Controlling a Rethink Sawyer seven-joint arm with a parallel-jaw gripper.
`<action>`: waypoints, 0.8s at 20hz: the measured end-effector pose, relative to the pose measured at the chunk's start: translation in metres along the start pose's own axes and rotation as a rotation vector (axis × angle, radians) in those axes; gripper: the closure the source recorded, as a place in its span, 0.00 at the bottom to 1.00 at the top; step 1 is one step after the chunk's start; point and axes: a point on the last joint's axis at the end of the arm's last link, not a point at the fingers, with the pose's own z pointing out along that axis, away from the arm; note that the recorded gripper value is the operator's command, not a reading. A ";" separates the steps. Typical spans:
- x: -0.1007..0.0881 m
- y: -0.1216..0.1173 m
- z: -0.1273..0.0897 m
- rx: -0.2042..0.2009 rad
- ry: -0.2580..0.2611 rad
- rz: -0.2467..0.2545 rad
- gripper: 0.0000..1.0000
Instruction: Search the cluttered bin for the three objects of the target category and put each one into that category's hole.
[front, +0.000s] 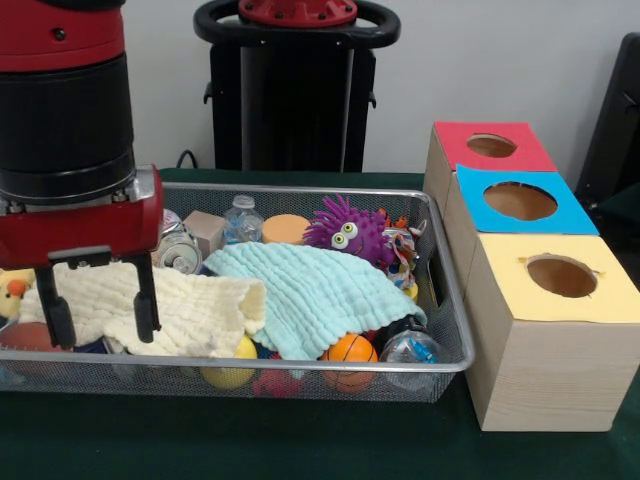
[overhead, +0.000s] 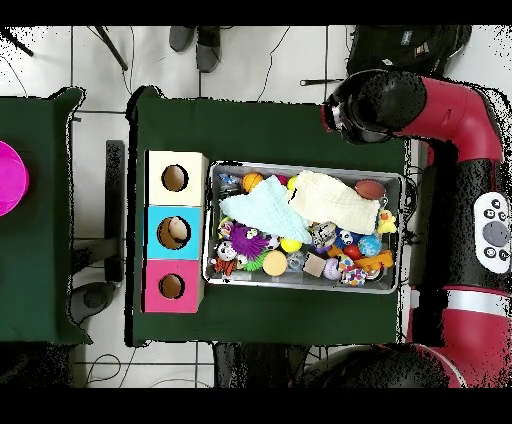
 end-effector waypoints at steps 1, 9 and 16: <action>0.000 0.000 0.000 0.000 0.000 0.000 0.00; 0.000 0.000 0.000 -0.001 0.000 0.000 0.00; 0.004 0.005 0.004 -0.010 0.012 -0.007 0.00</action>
